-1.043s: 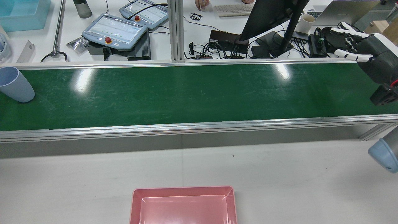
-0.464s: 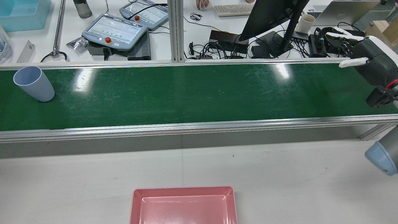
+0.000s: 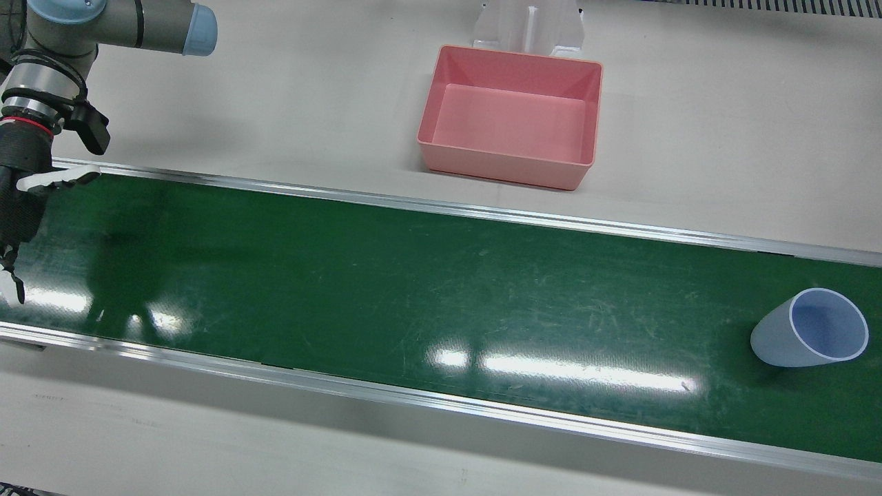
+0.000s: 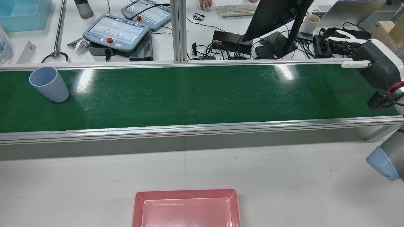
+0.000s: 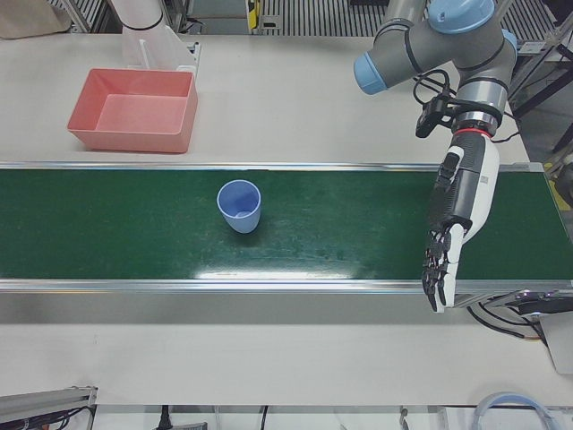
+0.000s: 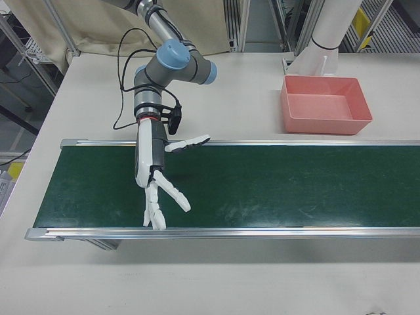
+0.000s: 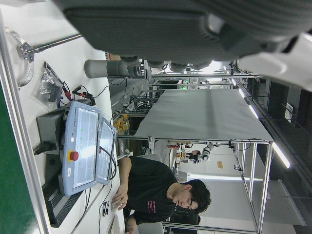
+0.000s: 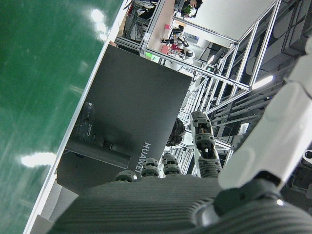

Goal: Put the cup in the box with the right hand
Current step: 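Lower the open right hand toward the conveyor ahead of the blue cup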

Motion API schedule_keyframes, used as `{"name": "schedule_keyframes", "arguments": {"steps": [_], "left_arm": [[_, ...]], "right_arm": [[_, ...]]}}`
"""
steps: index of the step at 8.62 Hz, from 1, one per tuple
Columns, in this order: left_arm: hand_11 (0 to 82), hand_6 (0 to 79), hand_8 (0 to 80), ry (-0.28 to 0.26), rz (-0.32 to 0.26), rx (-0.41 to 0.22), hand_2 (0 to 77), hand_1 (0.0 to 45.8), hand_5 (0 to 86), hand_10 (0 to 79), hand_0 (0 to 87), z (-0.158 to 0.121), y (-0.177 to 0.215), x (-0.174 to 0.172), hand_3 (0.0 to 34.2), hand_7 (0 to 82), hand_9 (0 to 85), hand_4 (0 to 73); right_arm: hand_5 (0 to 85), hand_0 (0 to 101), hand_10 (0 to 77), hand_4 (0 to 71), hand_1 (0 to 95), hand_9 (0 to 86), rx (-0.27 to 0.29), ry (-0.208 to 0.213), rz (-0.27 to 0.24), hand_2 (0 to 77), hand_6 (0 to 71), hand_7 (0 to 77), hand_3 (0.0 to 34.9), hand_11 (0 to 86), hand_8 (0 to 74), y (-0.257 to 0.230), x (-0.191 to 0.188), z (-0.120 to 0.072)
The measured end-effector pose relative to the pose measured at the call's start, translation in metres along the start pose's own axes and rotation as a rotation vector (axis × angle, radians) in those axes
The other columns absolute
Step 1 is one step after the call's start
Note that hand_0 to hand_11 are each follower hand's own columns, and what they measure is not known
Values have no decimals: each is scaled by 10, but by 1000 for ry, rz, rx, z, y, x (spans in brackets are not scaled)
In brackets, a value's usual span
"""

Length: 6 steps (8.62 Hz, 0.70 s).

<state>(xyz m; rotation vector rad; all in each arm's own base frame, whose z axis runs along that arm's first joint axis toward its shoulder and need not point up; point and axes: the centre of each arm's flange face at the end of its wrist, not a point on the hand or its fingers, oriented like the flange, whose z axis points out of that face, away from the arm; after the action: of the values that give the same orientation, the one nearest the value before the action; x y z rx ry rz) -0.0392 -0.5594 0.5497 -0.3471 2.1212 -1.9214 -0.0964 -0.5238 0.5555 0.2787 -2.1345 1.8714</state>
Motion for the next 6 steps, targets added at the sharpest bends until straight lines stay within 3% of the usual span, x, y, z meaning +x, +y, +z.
{"name": "schedule_keyframes", "arguments": {"steps": [3,6], "left_arm": [[0,5,0,1,0,-1,16,5,0,0,0,0,0,0,0,5,0,11],[0,5,0,1,0,-1,16,5,5,0,0,0,0,0,0,5,0,11]], "right_arm": [[22,421,5,131,11,82,10,5,55,33,27,147,6,11,27,3,22,7],[11,416,0,235,11,87,2,4,68,33,33,213,6,11,16,10,22,8]]}}
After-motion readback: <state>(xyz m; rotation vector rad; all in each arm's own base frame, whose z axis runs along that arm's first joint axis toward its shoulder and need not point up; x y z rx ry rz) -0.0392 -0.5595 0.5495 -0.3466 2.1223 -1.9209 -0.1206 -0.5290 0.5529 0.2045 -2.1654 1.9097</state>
